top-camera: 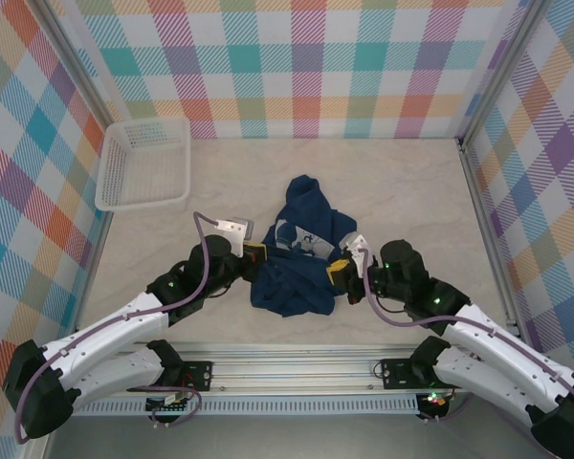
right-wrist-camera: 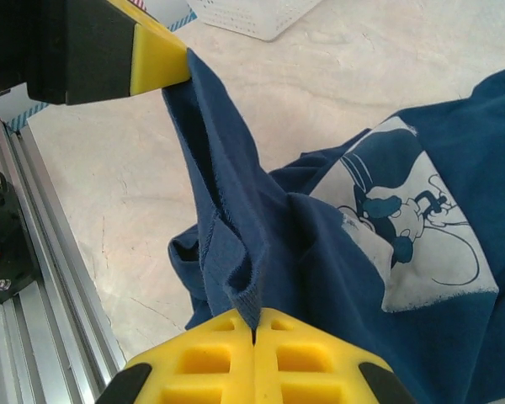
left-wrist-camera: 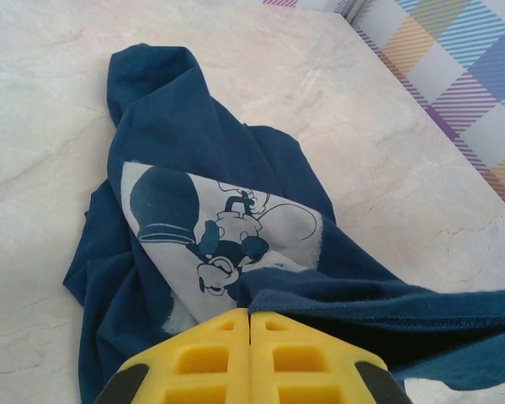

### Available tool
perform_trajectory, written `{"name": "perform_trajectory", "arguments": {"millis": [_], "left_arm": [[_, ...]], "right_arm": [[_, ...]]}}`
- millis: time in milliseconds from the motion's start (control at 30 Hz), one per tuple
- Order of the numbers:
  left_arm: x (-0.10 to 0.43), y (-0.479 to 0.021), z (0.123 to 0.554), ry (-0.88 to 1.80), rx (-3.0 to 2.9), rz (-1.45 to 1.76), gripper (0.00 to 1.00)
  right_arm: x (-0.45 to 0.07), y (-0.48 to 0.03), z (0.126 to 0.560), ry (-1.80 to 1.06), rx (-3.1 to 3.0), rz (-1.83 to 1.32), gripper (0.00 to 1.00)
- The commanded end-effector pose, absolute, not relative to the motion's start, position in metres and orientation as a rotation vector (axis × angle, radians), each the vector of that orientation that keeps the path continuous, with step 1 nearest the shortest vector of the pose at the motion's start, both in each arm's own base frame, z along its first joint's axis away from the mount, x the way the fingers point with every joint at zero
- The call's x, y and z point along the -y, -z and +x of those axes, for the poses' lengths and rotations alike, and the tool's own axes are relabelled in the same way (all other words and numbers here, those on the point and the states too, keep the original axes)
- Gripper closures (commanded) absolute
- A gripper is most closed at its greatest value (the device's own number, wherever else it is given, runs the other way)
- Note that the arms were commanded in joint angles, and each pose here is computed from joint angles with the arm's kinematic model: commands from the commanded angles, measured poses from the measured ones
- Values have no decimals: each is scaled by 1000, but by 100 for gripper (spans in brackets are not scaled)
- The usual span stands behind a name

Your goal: Fold the inside-out t-shirt

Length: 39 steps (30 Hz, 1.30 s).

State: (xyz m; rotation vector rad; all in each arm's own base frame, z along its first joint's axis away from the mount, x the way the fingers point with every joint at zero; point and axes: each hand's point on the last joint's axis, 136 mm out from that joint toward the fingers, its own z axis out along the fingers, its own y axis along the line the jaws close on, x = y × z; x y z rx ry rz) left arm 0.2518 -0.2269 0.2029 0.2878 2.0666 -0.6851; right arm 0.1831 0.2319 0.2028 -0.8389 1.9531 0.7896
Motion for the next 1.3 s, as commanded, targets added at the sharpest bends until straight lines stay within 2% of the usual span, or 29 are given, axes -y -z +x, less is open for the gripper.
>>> {"name": "perform_trajectory", "arguments": {"millis": [0,333,700,767,1033,1267], "left_arm": [[238,-216,253,739,-2054,326,100],[283,-203,251,908,-2134,461,100],[285,-179,239,914,-2170,571,100],[283,-175,238,893,-2185,581,96],[279,-192,240,888,-2160,545,68],[269,-191,249,879,-2267,407,58]], "right_arm": [[-232,-215,197,-774,-1954,-767,100],[-193,-206,243,-590,-2137,-517,100],[-216,-200,216,-790,-2066,-707,100],[-220,-199,212,-827,-2060,-732,100],[-229,-187,194,-920,-2040,-800,100],[-253,-166,162,-1018,-2069,-958,100]]}}
